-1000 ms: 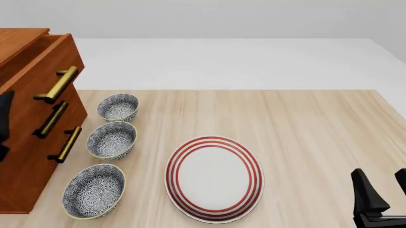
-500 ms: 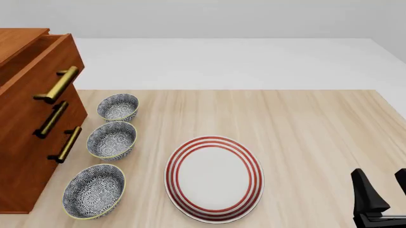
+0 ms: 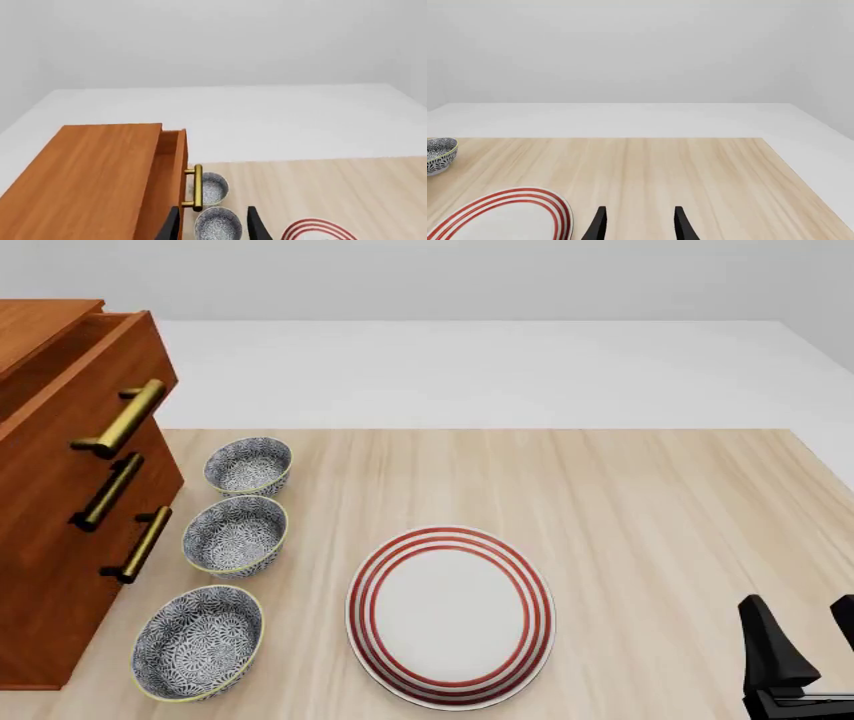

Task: Open the top drawer of the cabinet.

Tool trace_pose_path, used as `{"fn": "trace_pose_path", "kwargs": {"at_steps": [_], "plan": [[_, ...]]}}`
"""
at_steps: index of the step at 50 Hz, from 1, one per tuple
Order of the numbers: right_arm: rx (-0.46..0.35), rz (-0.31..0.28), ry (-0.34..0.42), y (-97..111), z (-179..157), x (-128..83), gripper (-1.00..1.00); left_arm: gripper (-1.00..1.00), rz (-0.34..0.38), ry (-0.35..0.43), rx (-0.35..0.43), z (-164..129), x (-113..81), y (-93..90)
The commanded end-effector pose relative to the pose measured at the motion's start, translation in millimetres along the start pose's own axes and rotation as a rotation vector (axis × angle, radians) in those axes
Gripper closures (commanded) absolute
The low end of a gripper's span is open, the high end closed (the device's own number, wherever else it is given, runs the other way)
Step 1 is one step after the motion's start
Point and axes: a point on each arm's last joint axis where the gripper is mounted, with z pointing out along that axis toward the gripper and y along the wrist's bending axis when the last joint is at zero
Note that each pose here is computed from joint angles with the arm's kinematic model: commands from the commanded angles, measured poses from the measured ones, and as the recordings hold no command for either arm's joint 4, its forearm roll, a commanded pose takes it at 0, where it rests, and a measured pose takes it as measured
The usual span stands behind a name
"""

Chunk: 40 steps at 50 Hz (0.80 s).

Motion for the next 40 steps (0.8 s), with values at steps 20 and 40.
{"fn": "trace_pose_path", "kwargs": {"at_steps": [20, 40], "plan": [[0.0, 0.0, 0.0, 0.0, 0.0, 0.0, -1.0, -1.0, -0.1, 0.168, -0.056, 52.2, -6.8, 4.4], [0.0, 0.0, 0.0, 0.0, 0.0, 0.0, -1.0, -1.0, -0.097, 0.239, -0.101, 81.1, 5.9, 10.9]]}}
